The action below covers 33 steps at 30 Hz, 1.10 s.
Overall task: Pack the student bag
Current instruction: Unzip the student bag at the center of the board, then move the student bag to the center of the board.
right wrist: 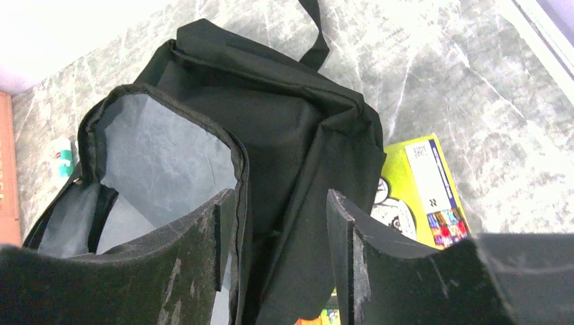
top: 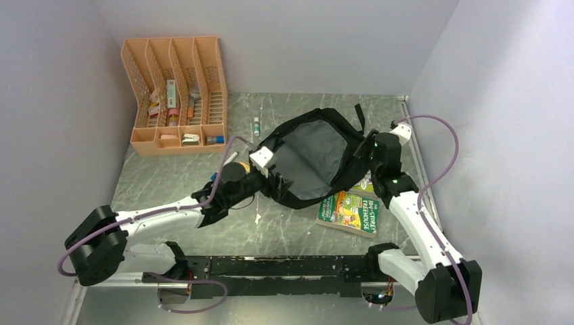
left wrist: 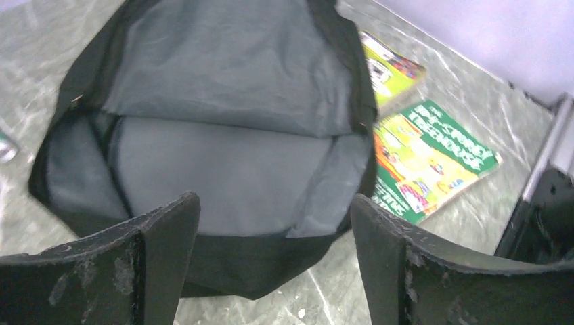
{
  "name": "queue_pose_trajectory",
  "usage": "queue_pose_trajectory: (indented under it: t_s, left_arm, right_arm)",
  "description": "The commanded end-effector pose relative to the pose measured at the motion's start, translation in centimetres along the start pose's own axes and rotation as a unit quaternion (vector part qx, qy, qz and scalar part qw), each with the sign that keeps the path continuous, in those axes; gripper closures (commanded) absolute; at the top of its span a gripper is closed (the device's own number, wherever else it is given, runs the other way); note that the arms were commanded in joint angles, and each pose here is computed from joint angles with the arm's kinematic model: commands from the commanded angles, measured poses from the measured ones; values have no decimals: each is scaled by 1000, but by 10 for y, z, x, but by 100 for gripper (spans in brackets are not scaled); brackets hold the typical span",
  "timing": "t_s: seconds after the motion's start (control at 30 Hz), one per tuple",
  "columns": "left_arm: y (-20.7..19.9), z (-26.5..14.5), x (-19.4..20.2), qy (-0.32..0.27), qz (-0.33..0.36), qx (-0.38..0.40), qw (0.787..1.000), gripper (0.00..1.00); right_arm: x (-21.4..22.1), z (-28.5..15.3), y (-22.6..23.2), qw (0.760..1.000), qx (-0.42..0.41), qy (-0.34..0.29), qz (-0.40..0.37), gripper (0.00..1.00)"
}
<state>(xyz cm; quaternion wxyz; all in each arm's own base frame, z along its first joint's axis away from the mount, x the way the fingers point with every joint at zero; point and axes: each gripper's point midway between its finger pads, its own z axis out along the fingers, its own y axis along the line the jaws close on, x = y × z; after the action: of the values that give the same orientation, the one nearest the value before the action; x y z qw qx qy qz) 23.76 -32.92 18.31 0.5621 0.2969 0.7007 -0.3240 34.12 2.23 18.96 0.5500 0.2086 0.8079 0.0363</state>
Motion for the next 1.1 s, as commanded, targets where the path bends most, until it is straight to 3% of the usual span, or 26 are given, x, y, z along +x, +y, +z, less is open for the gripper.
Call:
queue_pose_trajectory:
  t_s: [0.0,0.17,0.27,0.4,0.83,1.07]
  left_arm:
    - [49,-6,-14,1,-101,-108,989,11]
    - [113,-17,17,91,-239,-192,948,7]
    - [138,-26,43,152,-269,-227,924,6]
    - [158,-37,55,166,-284,-258,908,6]
    - [180,-46,72,173,-306,-315,881,7]
    - [171,-33,62,164,-316,-276,893,8]
  right_arm:
    - [1,-19,-6,999,14,30,24,44]
    - [13,-30,2,997,-14,68,22,41]
    - [20,-34,10,996,-43,82,18,41]
    - [33,-38,23,990,-89,104,21,41]
    - [68,-47,41,974,-146,173,-1,42]
    - [66,-39,8,986,-37,159,-21,41]
